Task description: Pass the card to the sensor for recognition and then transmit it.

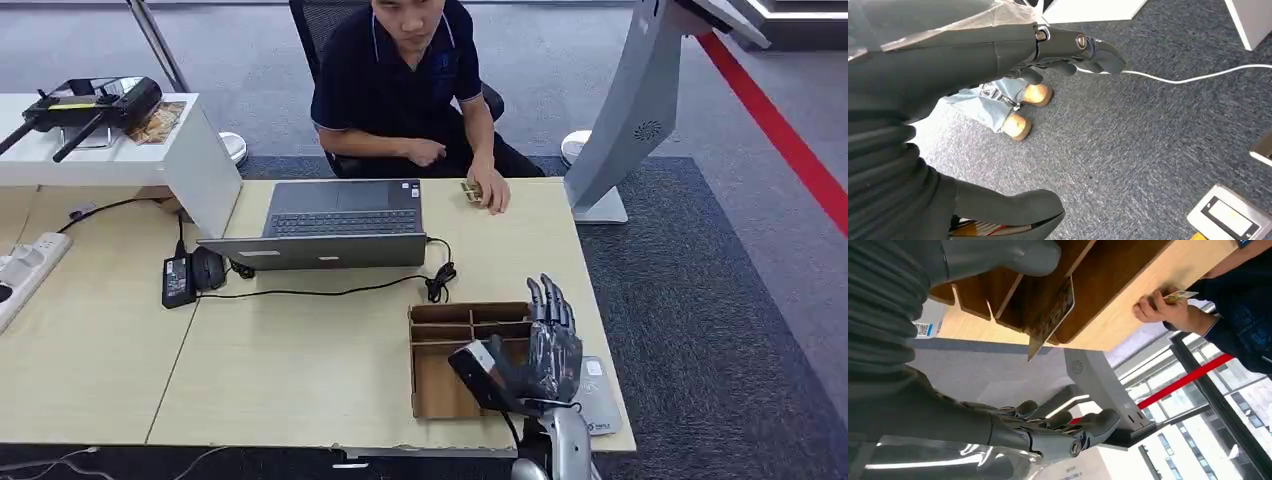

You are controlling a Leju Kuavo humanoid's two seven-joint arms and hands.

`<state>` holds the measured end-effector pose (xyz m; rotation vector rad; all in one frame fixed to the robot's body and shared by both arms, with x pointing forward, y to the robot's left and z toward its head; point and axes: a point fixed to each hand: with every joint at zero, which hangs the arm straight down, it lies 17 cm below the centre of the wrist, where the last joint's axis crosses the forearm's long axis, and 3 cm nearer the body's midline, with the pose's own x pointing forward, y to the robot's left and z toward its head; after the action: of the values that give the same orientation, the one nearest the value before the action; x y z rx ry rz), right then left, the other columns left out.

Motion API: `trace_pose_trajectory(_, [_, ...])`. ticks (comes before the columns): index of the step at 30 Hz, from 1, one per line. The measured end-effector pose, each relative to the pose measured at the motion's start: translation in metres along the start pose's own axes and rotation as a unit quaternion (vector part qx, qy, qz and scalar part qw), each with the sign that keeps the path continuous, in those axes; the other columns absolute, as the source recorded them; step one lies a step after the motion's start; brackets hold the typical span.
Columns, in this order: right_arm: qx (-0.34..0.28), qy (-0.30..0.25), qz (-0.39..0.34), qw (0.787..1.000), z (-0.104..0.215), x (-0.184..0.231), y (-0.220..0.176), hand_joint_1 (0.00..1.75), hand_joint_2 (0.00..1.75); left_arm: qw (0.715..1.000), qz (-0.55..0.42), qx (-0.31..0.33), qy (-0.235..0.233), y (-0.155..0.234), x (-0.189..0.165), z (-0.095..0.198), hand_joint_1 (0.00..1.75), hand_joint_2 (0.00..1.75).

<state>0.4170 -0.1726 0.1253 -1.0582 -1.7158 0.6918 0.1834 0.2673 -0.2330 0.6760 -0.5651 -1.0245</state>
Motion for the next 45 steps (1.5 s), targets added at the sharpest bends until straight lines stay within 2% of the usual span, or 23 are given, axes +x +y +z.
trace_pose_trajectory(28, [0.003, -0.001, 0.020, 1.000, 0.000, -0.006, 0.003, 0.35, 1.75, 1.000, -0.001, 0.000, -0.002, 0.000, 0.001, 0.000, 0.00, 1.75])
trace_pose_trajectory(29, [0.002, 0.000, 0.021, 1.000, 0.000, -0.007, 0.002, 0.35, 1.75, 1.000, -0.001, 0.000, -0.002, 0.000, 0.001, 0.000, 0.00, 0.00])
trace_pose_trajectory(45, [-0.004, 0.006, 0.029, 1.000, -0.002, -0.014, -0.001, 0.37, 1.75, 1.000, -0.002, 0.000, -0.003, 0.000, 0.001, 0.000, 0.00, 0.00])
